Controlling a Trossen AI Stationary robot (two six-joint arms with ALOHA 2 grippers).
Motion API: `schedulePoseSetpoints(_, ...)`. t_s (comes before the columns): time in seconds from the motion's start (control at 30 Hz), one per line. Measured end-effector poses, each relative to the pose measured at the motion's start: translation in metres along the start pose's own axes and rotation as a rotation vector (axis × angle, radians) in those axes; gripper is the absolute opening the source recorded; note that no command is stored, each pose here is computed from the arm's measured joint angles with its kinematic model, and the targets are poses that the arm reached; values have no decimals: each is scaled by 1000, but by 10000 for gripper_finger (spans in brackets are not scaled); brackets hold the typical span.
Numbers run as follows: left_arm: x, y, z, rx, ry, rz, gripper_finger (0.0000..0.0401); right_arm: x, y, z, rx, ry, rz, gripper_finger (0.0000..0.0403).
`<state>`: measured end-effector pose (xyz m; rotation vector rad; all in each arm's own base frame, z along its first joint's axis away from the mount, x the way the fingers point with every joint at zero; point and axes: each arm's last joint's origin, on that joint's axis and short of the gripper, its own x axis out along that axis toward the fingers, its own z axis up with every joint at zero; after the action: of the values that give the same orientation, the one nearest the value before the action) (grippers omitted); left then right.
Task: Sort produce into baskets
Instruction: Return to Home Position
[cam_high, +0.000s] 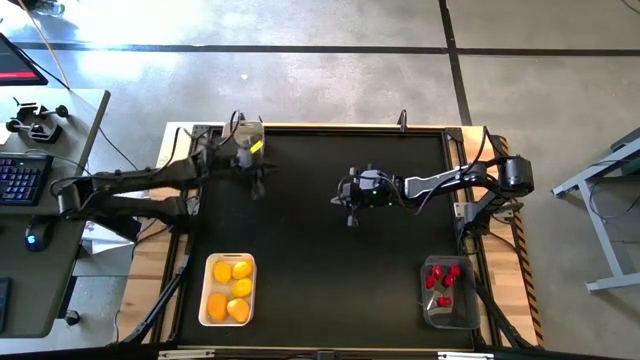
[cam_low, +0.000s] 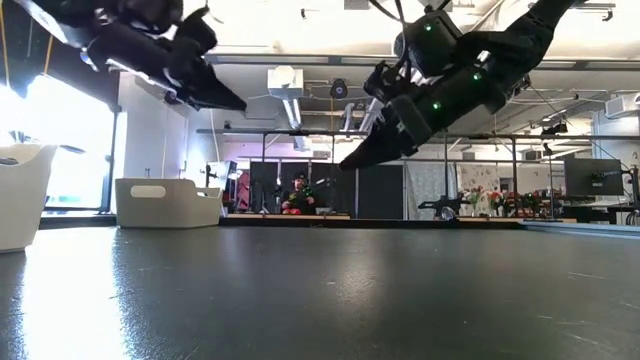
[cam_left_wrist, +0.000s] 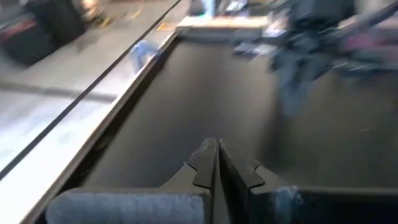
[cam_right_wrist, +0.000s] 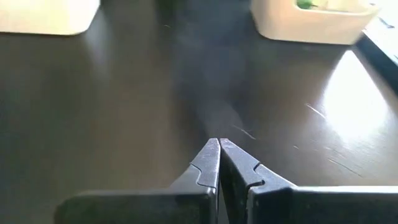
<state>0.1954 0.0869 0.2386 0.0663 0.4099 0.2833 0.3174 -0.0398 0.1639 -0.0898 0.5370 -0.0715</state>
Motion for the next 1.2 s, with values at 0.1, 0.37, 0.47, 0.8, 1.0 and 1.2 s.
schedulePoseSetpoints(0.1,-3,-14,-10,17,-79,-76,1,-1,1,1,-5,-15,45,0)
schedulePoseSetpoints(0.37,-4,-36,-34,42,-216,-148,0,-32,0,19,-22,-18,37,0)
schedulePoseSetpoints(0.47,-5,-41,-38,57,-248,-165,0,-47,3,18,-44,-91,2,0)
schedulePoseSetpoints(0.8,-7,-48,-51,96,-271,-216,0,-110,12,-45,33,-343,1,0)
schedulePoseSetpoints(1.0,-8,-53,-58,92,-333,-241,0,-140,14,-72,46,-453,-45,0)
schedulePoseSetpoints(1.2,-11,-54,-68,59,-347,-247,0,-158,15,-92,66,-502,-102,0)
